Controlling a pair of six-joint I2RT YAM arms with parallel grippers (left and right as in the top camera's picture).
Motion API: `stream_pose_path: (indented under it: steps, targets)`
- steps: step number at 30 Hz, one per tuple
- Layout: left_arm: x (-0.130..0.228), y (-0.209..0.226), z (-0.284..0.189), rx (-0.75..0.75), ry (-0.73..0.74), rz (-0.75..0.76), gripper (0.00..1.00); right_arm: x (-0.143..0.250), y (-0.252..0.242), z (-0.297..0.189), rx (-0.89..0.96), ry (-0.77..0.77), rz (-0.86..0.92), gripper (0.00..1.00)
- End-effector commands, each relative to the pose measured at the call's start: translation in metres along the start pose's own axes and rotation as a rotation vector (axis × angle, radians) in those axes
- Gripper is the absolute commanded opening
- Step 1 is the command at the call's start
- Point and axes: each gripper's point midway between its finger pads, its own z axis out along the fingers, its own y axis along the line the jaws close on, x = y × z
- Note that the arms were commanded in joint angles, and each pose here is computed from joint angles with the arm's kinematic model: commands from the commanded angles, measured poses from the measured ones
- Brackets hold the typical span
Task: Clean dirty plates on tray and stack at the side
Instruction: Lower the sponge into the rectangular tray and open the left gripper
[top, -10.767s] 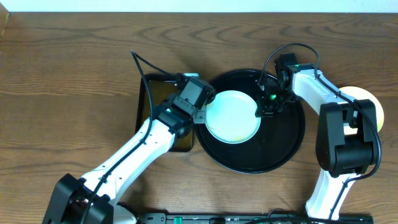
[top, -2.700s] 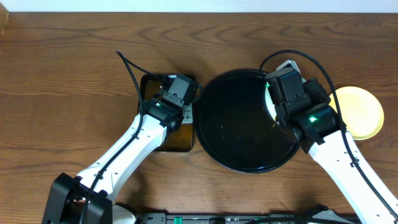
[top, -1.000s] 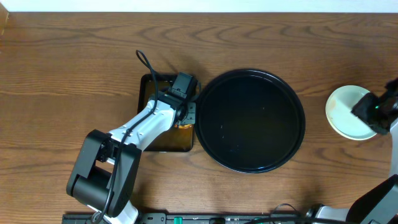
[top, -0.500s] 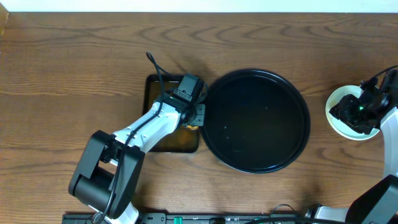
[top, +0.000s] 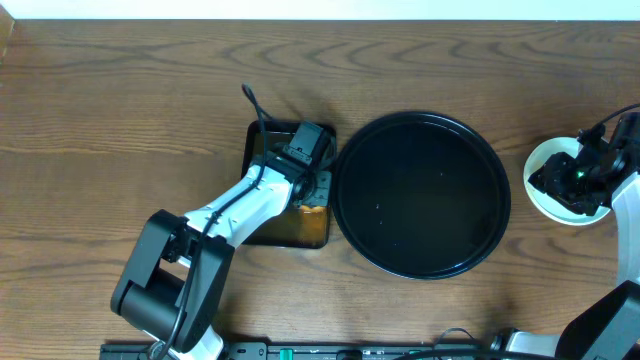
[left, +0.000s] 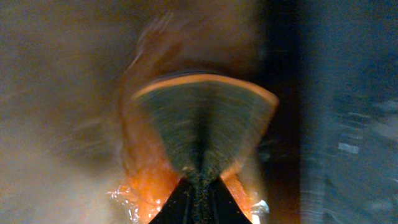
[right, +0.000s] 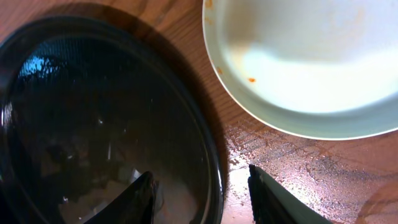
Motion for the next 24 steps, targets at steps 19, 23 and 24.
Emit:
stream_pose_path:
  steps: [19, 23, 24]
  targets:
    - [-0.007, 0.054, 0.0, -0.207, -0.035, -0.099, 0.08, -0.003, 0.008, -0.002, -0.018, -0.003, -0.046, 0.46]
    - [-0.005, 0.059, -0.001, -0.213, -0.039, -0.238, 0.08, -0.003, 0.009, -0.002, -0.023, -0.003, -0.047, 0.46]
    - [-0.005, 0.051, -0.001, -0.169, -0.029, -0.213, 0.07, -0.002, 0.011, -0.002, -0.035, -0.001, -0.063, 0.45]
